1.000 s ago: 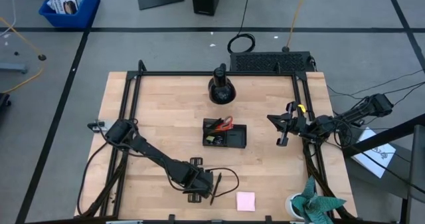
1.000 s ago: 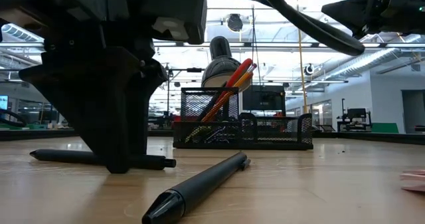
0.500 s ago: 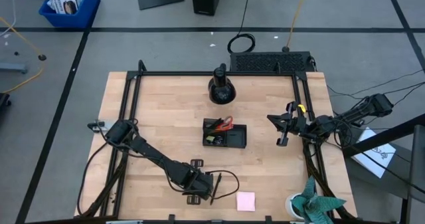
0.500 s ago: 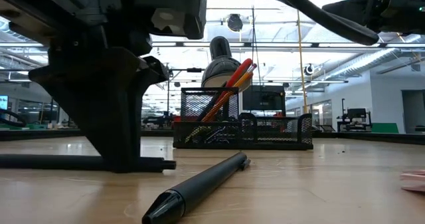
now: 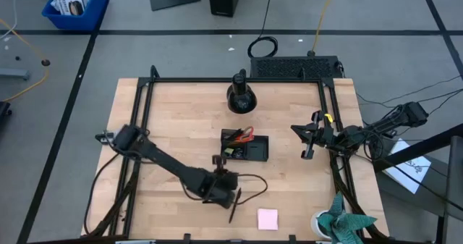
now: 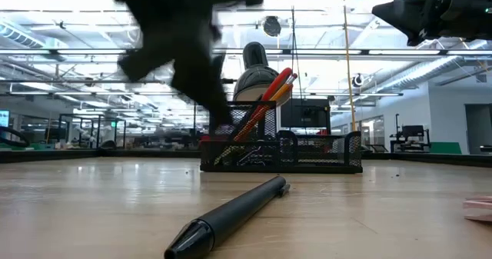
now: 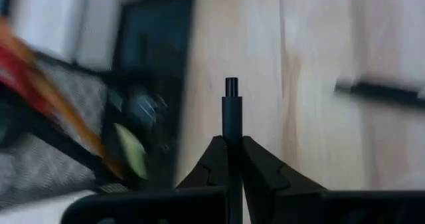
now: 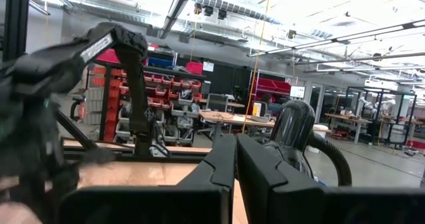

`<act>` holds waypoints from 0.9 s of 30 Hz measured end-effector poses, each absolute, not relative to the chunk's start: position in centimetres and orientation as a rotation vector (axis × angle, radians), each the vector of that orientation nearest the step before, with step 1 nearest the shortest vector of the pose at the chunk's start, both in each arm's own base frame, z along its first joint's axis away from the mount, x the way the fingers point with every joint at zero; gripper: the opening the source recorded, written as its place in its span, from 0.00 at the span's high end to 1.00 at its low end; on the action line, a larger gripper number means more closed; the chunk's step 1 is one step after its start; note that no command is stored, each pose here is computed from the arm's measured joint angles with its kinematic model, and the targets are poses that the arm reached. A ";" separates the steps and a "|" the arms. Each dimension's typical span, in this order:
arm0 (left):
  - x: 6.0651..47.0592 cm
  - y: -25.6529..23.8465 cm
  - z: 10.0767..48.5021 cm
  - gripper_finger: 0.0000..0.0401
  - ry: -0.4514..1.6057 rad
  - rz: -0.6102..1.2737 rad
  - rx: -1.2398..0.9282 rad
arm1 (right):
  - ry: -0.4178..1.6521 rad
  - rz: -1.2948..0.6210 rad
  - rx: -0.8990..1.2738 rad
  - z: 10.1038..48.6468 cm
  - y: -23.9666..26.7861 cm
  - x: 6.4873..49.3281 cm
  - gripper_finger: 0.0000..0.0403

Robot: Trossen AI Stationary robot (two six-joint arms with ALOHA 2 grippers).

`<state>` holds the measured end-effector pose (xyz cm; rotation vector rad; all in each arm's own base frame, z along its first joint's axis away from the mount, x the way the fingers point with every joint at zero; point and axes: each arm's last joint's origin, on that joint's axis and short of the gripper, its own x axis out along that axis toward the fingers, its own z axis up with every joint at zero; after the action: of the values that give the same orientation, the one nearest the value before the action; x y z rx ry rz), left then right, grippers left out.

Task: Pick and place office supplies into organizer
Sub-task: Put the black pen into the black desk organizer

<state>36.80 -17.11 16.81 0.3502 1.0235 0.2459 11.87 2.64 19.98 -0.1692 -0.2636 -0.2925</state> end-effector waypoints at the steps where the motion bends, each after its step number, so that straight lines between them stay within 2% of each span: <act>1: 37.0 -16.8 17.6 0.96 0.994 0.245 0.361 | -0.263 -0.292 -0.169 20.0 2.6 11.9 0.98; 9: 38.3 -12.5 24.2 0.98 0.750 0.205 0.421 | -0.264 -0.292 -0.164 20.0 2.6 11.9 0.98; 13: 37.6 -8.7 25.3 0.97 0.616 0.221 0.408 | -0.264 -0.292 -0.165 20.0 2.6 11.9 0.98; 16: 36.3 -5.8 26.4 0.98 0.410 0.197 0.322 | -0.258 -0.291 -0.171 19.9 2.6 11.9 0.98; 19: 34.7 -3.8 25.7 0.98 0.220 0.123 0.262 | -0.257 -0.292 -0.177 19.9 2.6 11.9 0.98; 22: 33.5 -2.2 23.9 0.97 0.133 0.130 0.234 | -0.256 -0.294 -0.190 19.9 2.6 11.9 0.98; 27: 32.8 -0.7 21.8 0.98 0.110 0.136 0.194 | -0.255 -0.296 -0.191 19.9 2.6 11.9 0.98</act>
<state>32.81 -0.69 21.80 0.1945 0.1103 0.1363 11.89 2.64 19.92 -0.1912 -0.2546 -0.2958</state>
